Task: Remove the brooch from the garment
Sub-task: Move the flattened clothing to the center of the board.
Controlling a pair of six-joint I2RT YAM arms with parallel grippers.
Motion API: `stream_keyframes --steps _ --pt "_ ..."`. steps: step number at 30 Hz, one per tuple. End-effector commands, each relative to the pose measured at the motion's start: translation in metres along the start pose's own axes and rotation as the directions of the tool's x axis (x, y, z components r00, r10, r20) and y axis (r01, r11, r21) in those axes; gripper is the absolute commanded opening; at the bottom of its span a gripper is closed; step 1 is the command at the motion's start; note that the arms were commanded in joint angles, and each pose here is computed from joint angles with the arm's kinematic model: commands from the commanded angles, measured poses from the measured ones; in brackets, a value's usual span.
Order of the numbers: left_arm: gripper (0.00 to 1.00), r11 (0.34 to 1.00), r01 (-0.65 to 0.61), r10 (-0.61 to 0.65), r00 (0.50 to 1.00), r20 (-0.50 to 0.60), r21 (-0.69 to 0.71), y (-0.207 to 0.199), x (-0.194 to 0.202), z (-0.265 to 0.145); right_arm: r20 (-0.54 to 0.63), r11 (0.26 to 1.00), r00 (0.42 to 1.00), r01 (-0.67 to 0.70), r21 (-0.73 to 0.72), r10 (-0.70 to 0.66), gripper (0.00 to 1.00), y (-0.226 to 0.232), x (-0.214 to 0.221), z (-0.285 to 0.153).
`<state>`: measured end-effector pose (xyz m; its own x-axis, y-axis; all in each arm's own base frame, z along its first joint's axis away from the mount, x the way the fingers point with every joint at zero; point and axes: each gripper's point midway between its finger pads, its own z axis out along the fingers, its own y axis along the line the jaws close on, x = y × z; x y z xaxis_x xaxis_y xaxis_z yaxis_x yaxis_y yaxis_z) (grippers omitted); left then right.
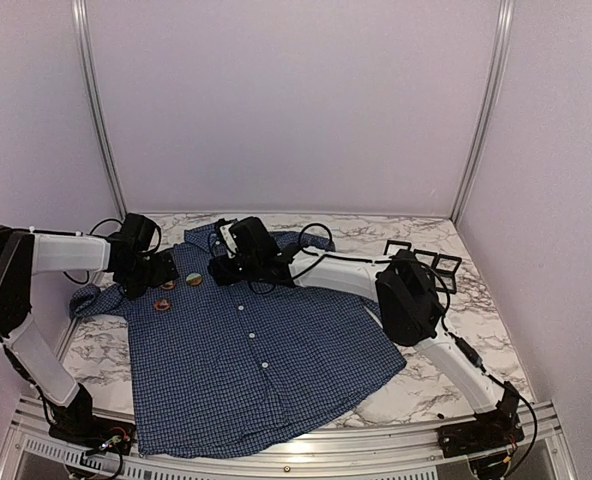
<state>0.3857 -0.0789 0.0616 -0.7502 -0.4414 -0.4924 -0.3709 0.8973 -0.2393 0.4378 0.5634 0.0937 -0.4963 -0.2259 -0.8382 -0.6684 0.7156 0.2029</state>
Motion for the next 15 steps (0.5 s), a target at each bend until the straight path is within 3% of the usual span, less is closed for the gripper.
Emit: stream_keyframes --steps 1,15 --pt "0.99 1.000 0.007 -0.007 1.000 -0.006 0.028 -0.005 -0.005 0.009 -0.015 0.996 0.996 0.087 0.027 -0.087 0.72 0.006 0.012 0.008" --pt "0.99 0.998 0.068 -0.067 0.997 -0.039 0.004 0.019 0.028 0.017 -0.168 0.972 0.968 0.208 0.105 -0.189 0.76 0.002 0.077 0.017"
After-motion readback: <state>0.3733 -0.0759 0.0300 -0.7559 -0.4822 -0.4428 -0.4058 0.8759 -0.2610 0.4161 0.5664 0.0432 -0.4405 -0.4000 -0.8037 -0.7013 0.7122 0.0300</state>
